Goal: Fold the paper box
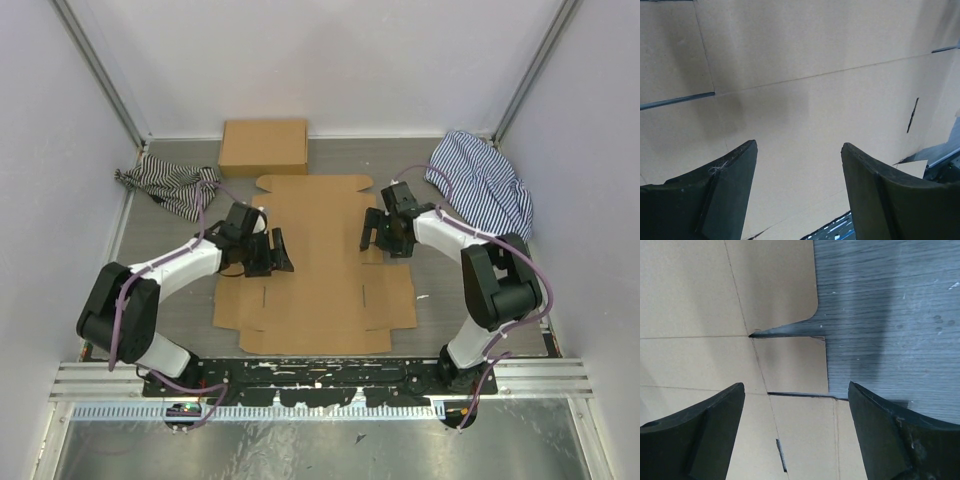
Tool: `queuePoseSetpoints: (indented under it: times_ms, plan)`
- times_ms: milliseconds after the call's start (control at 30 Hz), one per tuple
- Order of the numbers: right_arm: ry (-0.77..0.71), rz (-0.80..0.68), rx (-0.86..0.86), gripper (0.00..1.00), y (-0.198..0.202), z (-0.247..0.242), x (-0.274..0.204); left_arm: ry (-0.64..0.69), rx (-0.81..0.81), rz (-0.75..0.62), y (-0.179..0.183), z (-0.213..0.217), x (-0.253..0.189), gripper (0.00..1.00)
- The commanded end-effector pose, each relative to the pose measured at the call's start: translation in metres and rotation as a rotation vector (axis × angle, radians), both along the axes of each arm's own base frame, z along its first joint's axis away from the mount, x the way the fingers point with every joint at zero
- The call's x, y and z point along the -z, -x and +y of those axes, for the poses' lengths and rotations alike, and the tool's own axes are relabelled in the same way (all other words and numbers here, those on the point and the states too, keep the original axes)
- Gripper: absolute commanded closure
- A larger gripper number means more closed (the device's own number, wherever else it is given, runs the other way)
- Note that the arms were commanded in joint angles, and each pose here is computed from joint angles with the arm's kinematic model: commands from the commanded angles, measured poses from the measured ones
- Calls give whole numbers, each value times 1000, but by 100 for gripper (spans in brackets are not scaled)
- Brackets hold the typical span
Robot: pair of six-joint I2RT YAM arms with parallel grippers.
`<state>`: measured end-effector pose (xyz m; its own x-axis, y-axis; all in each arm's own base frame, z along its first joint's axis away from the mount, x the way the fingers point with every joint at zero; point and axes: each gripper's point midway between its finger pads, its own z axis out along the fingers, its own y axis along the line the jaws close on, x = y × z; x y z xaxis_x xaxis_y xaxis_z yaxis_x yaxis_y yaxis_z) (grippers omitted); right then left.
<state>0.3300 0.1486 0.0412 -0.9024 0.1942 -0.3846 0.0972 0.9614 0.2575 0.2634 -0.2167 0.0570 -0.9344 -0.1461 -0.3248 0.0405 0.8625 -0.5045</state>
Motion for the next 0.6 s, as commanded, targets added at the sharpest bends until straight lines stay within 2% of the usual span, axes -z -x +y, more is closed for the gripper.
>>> queuePoseSetpoints:
  times_ms: [0,567]
  plan:
    - [-73,-52,-14,11,-15,16,-10,-24,-10,-7,-7,0,8,25]
    - [-42,-5,-22,11,-15,16,12,-204,-35,154,8,21,62,27]
